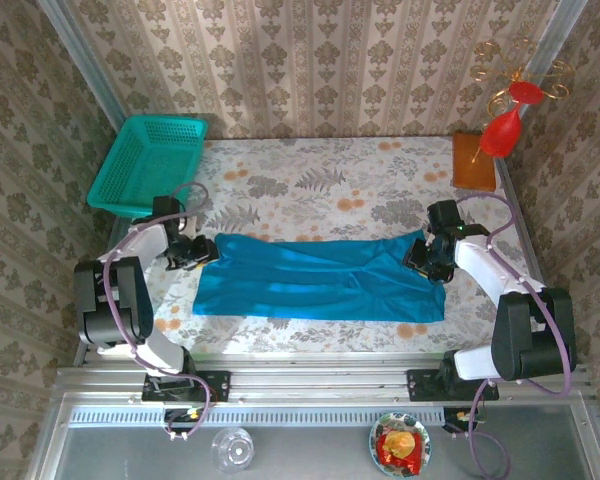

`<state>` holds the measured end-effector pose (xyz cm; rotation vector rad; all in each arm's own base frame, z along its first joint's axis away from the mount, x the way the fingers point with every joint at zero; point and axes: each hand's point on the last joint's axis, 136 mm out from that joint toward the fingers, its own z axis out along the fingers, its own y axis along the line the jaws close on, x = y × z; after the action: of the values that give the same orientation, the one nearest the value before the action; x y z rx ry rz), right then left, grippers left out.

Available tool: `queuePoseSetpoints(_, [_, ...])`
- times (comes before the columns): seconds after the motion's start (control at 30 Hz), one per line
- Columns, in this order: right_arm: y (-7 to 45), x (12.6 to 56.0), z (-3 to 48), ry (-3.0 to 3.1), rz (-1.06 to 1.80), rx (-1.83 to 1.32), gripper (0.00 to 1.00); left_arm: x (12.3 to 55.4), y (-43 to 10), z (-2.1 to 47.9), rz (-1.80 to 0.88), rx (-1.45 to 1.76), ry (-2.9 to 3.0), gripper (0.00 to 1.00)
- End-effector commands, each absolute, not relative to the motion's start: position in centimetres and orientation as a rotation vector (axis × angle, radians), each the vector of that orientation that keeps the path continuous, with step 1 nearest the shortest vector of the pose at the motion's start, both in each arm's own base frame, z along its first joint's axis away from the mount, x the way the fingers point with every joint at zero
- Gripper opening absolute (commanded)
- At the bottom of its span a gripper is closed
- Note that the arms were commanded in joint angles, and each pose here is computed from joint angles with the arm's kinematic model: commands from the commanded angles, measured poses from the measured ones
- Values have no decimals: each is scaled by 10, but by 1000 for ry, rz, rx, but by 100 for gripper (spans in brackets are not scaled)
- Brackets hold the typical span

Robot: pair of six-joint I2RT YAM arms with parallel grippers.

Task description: Fold the inside-out t-shirt

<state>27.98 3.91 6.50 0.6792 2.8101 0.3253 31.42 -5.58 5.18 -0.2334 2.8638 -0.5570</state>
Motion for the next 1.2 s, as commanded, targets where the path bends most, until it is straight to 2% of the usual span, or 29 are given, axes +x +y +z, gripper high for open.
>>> queuePoseSetpoints(0.0, [34,280,72,2813,290,667,42,317,-56,56,-490,-208,2828,36])
queuePoseSetpoints(0.3, [32,279,71,2817,274,671,42,319,-62,67,-389,-115,2792,38])
queuePoseSetpoints(0.43, [33,278,70,2821,277,671,43,322,-58,81,-301,-91,2715,59])
queuePoseSetpoints(0.53, [33,279,70,2824,278,670,43,321,-60,75,-295,-56,2740,59])
queuePoseSetpoints(0.6, [33,279,70,2825,280,668,43,320,-63,67,-307,-39,2773,57])
queuePoseSetpoints(0.77, [33,280,71,2822,275,665,43,324,-71,50,-362,-12,2812,42])
queuePoseSetpoints(0.9, [31,282,69,2828,256,645,43,323,-63,42,-303,-50,2832,33])
queuePoseSetpoints(1.1, [22,292,65,2867,149,551,44,324,-55,42,-264,-90,2836,11])
queuePoseSetpoints(1.17, [17,294,64,2882,93,525,43,325,-55,43,-284,-106,2833,6])
